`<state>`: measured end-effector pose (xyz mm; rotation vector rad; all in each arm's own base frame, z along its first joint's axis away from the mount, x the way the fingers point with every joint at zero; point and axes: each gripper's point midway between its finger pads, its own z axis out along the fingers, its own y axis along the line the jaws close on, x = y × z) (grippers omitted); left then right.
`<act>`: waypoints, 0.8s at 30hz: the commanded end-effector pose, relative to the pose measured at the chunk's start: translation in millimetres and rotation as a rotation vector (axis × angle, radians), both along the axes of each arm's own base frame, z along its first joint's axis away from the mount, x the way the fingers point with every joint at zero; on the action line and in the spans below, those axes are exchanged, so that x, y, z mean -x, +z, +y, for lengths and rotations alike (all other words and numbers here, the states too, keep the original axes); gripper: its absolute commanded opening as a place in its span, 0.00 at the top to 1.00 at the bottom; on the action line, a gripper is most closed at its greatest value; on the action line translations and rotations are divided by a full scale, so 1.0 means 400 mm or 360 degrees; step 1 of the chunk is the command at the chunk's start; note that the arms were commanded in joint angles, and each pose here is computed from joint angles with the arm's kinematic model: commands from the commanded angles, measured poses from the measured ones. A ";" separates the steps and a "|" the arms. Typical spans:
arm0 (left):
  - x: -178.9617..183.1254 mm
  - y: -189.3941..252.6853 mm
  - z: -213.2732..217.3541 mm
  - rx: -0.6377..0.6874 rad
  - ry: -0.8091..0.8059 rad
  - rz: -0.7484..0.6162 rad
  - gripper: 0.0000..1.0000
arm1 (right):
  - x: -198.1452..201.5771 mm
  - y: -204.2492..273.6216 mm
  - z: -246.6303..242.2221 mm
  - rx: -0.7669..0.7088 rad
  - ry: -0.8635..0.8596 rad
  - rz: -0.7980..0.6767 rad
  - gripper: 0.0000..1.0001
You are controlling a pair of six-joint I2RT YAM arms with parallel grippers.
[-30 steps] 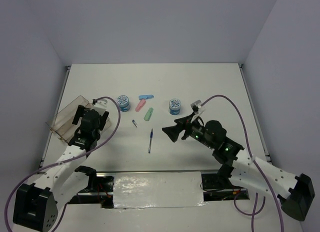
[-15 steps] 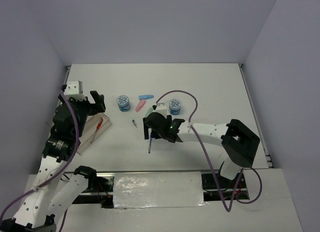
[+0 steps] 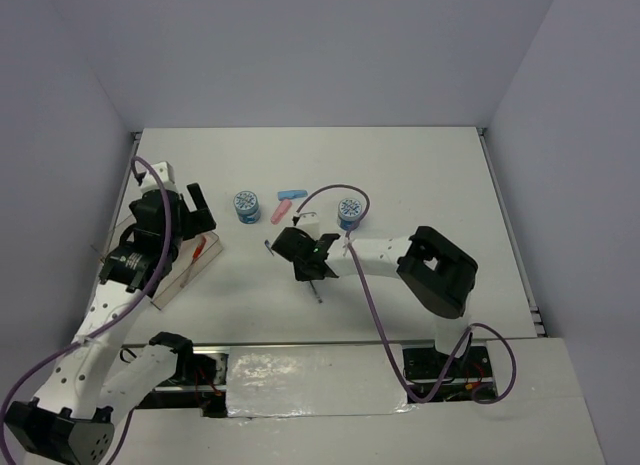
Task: Sort the stationery into containers
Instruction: Pick up the pen from the center of the board.
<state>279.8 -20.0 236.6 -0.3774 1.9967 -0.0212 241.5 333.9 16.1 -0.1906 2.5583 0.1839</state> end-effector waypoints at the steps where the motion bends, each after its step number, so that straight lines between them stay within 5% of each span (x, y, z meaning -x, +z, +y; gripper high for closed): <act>1: -0.006 0.019 0.015 -0.0008 0.0075 0.0006 0.01 | 0.054 -0.043 0.024 0.0018 0.0055 0.0111 0.78; 4: 0.001 -0.004 0.041 -0.0049 0.0178 0.0087 0.01 | 0.077 -0.060 -0.002 0.0065 0.0069 0.0140 1.00; 8: 0.002 -0.041 0.031 -0.0037 0.0179 0.0231 0.01 | 0.116 -0.035 0.042 -0.0165 0.0328 0.0143 1.00; 13: 0.006 -0.118 -0.074 0.0316 0.0058 0.0368 0.01 | 0.145 0.109 0.066 -0.0553 0.0682 -0.0161 1.00; 17: 0.005 -0.113 -0.229 0.0537 -0.0111 0.0302 0.01 | 0.143 0.183 0.002 -0.0584 0.0645 -0.0324 1.00; 24: -0.061 -0.231 -0.323 0.0555 0.0203 0.0525 0.04 | 0.177 0.239 -0.137 -0.0453 0.0565 -0.0352 1.00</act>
